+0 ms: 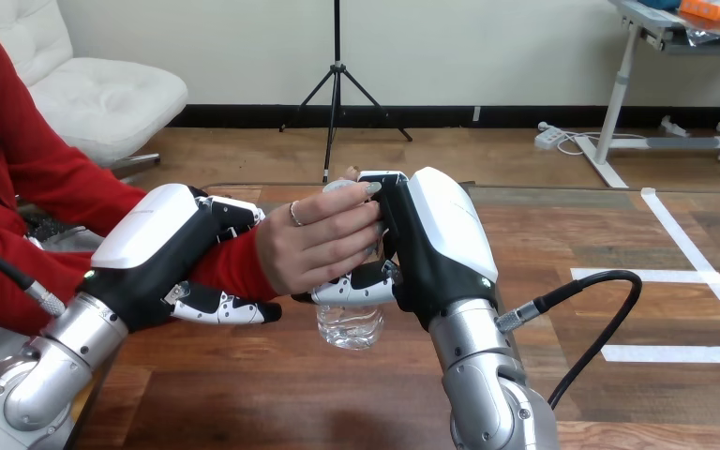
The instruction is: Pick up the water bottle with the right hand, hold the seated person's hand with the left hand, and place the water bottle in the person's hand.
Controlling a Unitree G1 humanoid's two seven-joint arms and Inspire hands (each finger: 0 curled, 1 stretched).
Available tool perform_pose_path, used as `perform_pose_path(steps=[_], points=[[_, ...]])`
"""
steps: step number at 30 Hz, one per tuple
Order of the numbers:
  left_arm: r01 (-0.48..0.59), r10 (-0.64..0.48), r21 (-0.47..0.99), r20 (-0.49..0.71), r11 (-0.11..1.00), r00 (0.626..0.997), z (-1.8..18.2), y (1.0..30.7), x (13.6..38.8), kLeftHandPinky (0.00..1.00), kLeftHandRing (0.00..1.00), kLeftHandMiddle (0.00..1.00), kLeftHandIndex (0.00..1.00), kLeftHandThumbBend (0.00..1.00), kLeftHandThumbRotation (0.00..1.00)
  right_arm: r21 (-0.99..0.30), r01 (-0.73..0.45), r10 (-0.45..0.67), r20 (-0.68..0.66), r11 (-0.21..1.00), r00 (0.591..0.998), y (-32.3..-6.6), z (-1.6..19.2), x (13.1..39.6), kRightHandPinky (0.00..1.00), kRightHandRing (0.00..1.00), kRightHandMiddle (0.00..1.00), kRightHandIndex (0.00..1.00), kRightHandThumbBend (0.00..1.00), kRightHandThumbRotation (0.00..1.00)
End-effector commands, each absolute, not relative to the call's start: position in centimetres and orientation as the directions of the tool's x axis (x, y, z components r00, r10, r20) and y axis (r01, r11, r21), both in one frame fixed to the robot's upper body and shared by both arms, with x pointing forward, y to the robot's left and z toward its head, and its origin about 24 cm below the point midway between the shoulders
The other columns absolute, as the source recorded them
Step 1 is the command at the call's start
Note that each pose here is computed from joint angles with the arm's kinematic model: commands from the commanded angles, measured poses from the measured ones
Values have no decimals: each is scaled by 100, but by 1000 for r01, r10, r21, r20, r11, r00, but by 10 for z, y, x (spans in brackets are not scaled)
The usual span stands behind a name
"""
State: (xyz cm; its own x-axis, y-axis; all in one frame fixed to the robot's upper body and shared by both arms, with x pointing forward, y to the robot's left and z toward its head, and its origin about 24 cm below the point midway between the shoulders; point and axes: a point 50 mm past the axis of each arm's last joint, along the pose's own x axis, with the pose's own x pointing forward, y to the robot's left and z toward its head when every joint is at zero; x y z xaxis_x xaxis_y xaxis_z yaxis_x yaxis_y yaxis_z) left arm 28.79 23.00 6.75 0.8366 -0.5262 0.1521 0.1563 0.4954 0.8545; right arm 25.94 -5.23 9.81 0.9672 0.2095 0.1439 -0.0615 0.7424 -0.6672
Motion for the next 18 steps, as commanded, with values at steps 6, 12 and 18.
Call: perform_pose_path(steps=[6, 12, 18], points=[[115, -588, 826, 288, 552, 756, 91, 204, 301, 27, 35, 44, 47, 73, 10, -633, 25, 203, 285, 773, 937, -48, 129, 266, 36, 40, 46, 48, 88, 0], [114, -586, 828, 285, 550, 759, 91, 205, 301, 27, 34, 44, 46, 73, 10, -633, 28, 200, 286, 774, 937, -48, 128, 266, 36, 40, 46, 48, 88, 0], [114, -583, 825, 286, 553, 760, 91, 205, 301, 27, 34, 44, 46, 73, 9, -637, 32, 196, 284, 770, 939, -49, 127, 267, 36, 41, 47, 48, 89, 0]])
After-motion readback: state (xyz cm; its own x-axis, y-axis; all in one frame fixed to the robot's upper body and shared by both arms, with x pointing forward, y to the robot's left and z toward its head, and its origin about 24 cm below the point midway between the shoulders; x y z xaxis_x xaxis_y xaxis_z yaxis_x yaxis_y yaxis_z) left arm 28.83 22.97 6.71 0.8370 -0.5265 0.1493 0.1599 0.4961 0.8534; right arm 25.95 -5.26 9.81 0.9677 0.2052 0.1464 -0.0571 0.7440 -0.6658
